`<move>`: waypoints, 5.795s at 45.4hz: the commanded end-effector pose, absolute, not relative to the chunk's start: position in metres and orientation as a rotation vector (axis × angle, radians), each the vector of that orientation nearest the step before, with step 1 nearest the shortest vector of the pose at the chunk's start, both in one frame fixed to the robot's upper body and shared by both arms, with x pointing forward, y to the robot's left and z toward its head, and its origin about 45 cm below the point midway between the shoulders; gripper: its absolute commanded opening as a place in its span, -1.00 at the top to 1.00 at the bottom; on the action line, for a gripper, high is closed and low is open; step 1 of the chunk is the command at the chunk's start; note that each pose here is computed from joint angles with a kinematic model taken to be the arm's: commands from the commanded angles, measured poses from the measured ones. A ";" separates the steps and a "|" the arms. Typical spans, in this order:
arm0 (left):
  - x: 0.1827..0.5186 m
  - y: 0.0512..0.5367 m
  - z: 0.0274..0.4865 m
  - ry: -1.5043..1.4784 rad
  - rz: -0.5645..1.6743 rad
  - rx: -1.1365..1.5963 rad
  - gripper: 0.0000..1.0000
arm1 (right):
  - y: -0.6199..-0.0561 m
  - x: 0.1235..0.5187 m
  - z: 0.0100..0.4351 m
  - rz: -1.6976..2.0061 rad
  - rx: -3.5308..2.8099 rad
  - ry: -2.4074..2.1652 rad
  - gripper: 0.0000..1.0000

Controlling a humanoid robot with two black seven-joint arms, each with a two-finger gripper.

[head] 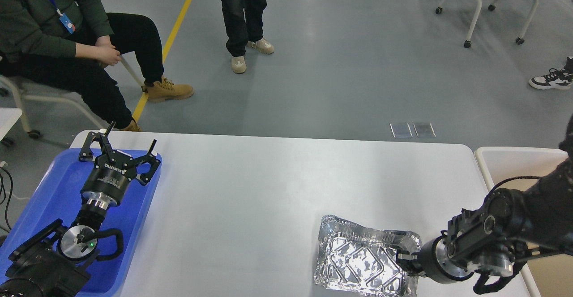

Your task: Tidy desktop

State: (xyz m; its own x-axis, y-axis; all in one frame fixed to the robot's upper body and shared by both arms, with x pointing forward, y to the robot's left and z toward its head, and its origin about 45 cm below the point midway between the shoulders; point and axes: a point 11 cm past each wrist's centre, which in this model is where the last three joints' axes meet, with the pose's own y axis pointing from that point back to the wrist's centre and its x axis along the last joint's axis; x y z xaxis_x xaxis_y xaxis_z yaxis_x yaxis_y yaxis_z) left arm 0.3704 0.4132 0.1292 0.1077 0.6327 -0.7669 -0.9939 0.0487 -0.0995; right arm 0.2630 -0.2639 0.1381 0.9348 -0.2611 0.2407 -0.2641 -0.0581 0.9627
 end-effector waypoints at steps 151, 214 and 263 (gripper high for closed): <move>0.371 0.414 0.130 0.622 1.373 -0.742 -0.98 | -0.622 0.275 0.112 -0.512 0.768 -2.010 1.00; 0.371 0.413 0.130 0.624 1.370 -0.739 -0.98 | -0.617 0.282 0.109 -0.329 0.852 -1.913 -0.99; 0.371 0.412 0.130 0.625 1.369 -0.738 -0.98 | -0.592 0.365 0.235 -0.080 1.205 -1.667 -0.99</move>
